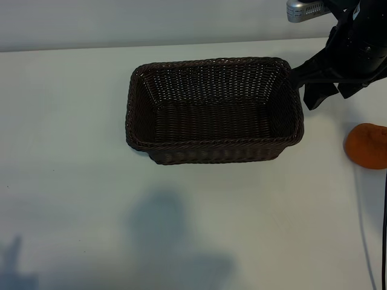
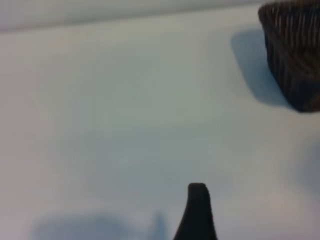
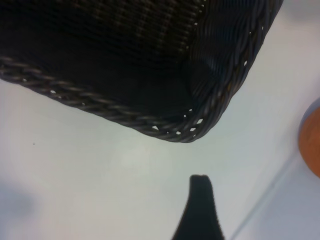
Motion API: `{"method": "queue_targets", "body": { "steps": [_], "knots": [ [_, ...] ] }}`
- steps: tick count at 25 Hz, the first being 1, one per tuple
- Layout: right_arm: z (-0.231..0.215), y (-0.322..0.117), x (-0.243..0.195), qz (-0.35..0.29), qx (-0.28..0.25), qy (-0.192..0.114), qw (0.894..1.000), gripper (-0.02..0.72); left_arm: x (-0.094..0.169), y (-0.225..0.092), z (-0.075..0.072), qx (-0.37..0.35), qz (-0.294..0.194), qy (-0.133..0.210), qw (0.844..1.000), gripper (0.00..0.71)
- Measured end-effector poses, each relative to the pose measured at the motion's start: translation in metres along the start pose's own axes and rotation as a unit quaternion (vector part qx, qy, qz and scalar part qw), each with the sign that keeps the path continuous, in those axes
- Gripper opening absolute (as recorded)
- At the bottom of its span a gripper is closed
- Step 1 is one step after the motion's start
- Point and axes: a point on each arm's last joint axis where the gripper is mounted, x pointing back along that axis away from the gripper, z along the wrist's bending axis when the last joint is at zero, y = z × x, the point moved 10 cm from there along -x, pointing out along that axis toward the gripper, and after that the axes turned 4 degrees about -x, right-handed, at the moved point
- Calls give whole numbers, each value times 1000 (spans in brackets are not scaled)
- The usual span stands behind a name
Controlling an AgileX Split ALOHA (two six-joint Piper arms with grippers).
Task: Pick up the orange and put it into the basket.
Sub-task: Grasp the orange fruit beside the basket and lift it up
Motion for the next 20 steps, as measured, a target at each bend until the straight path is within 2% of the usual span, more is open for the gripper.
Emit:
{"method": "queue_targets", "body": {
  "steps": [7, 12, 20],
  "knots": [
    [0, 1, 0, -1, 3, 0, 1000, 547, -17, -23, -2, 13, 36, -5, 999, 596],
    [0, 2, 0, -5, 5, 0, 1000, 547, -18, -25, -2, 14, 38, -6, 999, 592],
    [2, 3, 0, -9, 4, 6, 1000, 541, -18, -25, -3, 22, 37, -7, 999, 527]
  ]
}}
